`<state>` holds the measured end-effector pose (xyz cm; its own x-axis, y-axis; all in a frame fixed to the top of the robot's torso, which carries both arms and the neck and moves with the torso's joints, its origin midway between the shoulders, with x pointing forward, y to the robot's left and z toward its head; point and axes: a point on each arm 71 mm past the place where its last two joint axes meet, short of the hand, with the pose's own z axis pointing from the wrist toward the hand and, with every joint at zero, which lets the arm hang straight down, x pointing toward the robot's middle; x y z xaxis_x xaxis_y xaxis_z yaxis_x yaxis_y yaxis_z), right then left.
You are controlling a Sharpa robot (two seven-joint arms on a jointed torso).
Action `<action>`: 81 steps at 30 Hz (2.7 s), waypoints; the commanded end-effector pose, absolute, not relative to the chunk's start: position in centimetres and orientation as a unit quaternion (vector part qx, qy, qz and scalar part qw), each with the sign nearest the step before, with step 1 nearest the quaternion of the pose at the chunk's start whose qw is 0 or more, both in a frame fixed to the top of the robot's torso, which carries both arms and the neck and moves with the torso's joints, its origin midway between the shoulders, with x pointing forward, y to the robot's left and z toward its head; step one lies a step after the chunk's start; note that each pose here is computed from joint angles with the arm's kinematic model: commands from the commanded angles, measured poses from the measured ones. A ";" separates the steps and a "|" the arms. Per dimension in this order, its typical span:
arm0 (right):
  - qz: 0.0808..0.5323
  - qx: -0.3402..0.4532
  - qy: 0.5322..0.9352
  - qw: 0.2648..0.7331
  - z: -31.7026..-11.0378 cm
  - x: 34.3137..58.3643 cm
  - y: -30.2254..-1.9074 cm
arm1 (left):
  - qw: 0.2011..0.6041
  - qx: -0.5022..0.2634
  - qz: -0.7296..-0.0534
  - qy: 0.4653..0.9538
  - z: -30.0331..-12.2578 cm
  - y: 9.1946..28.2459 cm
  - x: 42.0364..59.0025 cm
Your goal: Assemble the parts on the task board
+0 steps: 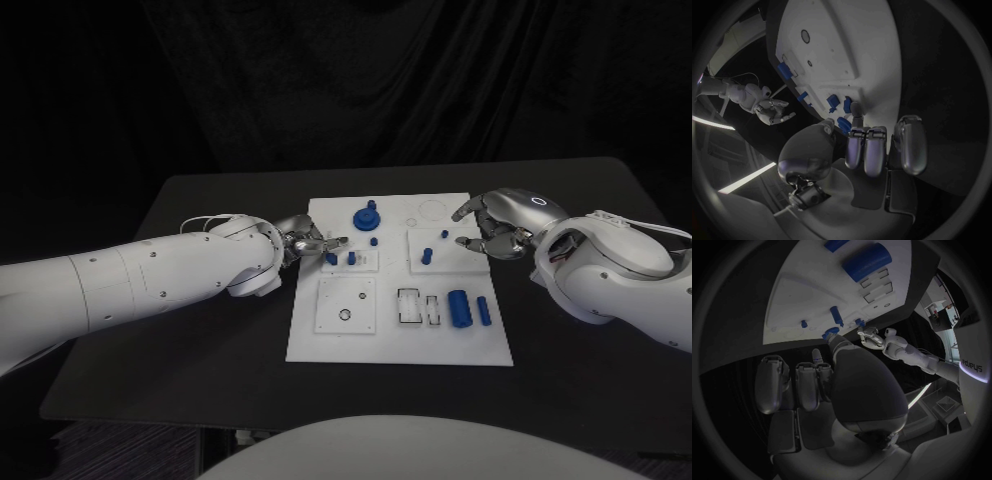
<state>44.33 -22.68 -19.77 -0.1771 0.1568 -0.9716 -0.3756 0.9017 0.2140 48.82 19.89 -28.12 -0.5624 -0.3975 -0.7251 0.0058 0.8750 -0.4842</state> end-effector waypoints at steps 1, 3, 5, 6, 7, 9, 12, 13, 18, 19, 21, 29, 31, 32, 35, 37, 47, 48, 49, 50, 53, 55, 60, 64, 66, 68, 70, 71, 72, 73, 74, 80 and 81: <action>0.201 -0.070 0.743 0.635 -19.9 44.3 -22.8 | 0.445 -0.108 -0.235 0.857 -28.5 19.5 48.5; 0.201 -0.070 0.743 0.635 -19.9 44.3 -22.8 | 0.446 -0.107 -0.237 0.856 -28.5 19.5 48.5; 0.201 -0.070 0.743 0.635 -19.9 44.3 -22.8 | 0.448 -0.106 -0.240 0.855 -28.5 19.4 48.5; 0.201 -0.070 0.743 0.635 -19.9 44.3 -22.8 | 0.448 -0.106 -0.241 0.854 -28.5 19.4 48.5; 0.201 -0.070 0.743 0.635 -19.9 44.3 -22.8 | 0.449 -0.106 -0.242 0.854 -28.5 19.4 48.5; 0.200 -0.070 0.743 0.635 -19.9 44.3 -22.8 | 0.450 -0.105 -0.245 0.852 -28.4 19.4 48.5; 0.200 -0.070 0.743 0.635 -19.9 44.3 -22.8 | 0.452 -0.105 -0.247 0.851 -28.4 19.4 48.5; 0.200 -0.070 0.743 0.635 -19.9 44.3 -22.8 | 0.453 -0.105 -0.247 0.850 -28.4 19.4 48.5; 0.200 -0.070 0.743 0.635 -19.9 44.3 -22.8 | 0.455 -0.107 -0.247 0.849 -28.3 19.4 48.5; 0.200 -0.070 0.743 0.635 -19.9 44.3 -22.8 | 0.455 -0.107 -0.246 0.849 -28.4 19.5 48.5; 0.200 -0.070 0.743 0.635 -19.9 44.3 -22.8 | 0.456 -0.108 -0.245 0.849 -28.4 19.5 48.5; 0.199 -0.069 0.744 0.634 -19.9 44.2 -22.9 | 0.468 -0.114 -0.247 0.841 -28.2 19.6 48.6; 0.200 -0.069 0.743 0.635 -19.9 44.2 -22.9 | 0.476 -0.115 -0.252 0.835 -28.0 19.6 48.7; 0.201 -0.069 0.742 0.635 -19.9 44.2 -22.9 | 0.483 -0.114 -0.256 0.830 -27.9 19.6 48.7; 0.202 -0.068 0.740 0.637 -19.8 44.2 -23.0 | 0.512 -0.096 -0.271 0.809 -27.3 19.6 48.7; 0.203 -0.067 0.739 0.639 -19.8 44.1 -23.0 | 0.541 -0.078 -0.290 0.785 -26.6 19.5 48.5; 0.203 -0.063 0.736 0.643 -19.7 44.1 -23.5 | 0.651 0.005 -0.395 0.648 -22.0 19.0 48.0; 0.203 -0.062 0.736 0.643 -19.7 44.1 -23.5 | 0.652 0.014 -0.401 0.644 -21.7 19.0 48.1; 0.203 -0.062 0.735 0.643 -19.7 44.1 -23.5 | 0.650 0.023 -0.408 0.641 -21.4 18.9 48.1; 0.203 -0.062 0.735 0.643 -19.7 44.1 -23.5 | 0.646 0.032 -0.414 0.640 -21.1 18.8 48.2; 0.204 -0.061 0.735 0.644 -19.7 44.1 -23.5 | 0.627 0.070 -0.442 0.638 -20.7 18.2 48.3; 0.204 -0.061 0.735 0.644 -19.7 44.2 -23.5 | 0.613 0.086 -0.453 0.642 -20.7 17.8 48.4; 0.206 -0.062 0.734 0.644 -19.7 44.2 -23.4 | 0.579 0.145 -0.451 0.663 -21.5 16.4 49.2; 0.207 -0.063 0.734 0.644 -19.7 44.2 -23.4 | 0.572 0.193 -0.425 0.674 -22.2 15.6 50.0; 0.207 -0.063 0.735 0.643 -19.7 44.2 -23.4 | 0.569 0.213 -0.407 0.682 -22.6 15.2 50.4; 0.205 -0.062 0.736 0.642 -19.7 44.2 -23.5 | 0.567 0.227 -0.393 0.687 -23.0 14.8 50.9; 0.204 -0.062 0.737 0.641 -19.7 44.2 -23.5 | 0.566 0.233 -0.385 0.691 -23.2 14.5 51.2; 0.203 -0.061 0.738 0.641 -19.7 44.2 -23.6 | 0.564 0.235 -0.381 0.694 -23.3 14.4 51.4; 0.203 -0.061 0.738 0.641 -19.7 44.2 -23.6 | 0.563 0.237 -0.377 0.696 -23.5 14.3 51.5; 0.203 -0.061 0.738 0.640 -19.7 44.2 -23.6 | 0.560 0.238 -0.374 0.700 -23.6 14.2 51.6; 0.203 -0.060 0.738 0.640 -19.7 44.2 -23.6 | 0.558 0.238 -0.370 0.703 -23.7 14.1 51.7; 0.204 -0.060 0.740 0.639 -19.8 44.1 -23.5 | 0.543 0.237 -0.354 0.724 -24.3 13.7 52.1; 0.203 -0.060 0.740 0.639 -19.8 44.1 -23.5 | 0.542 0.236 -0.352 0.726 -24.4 13.7 52.2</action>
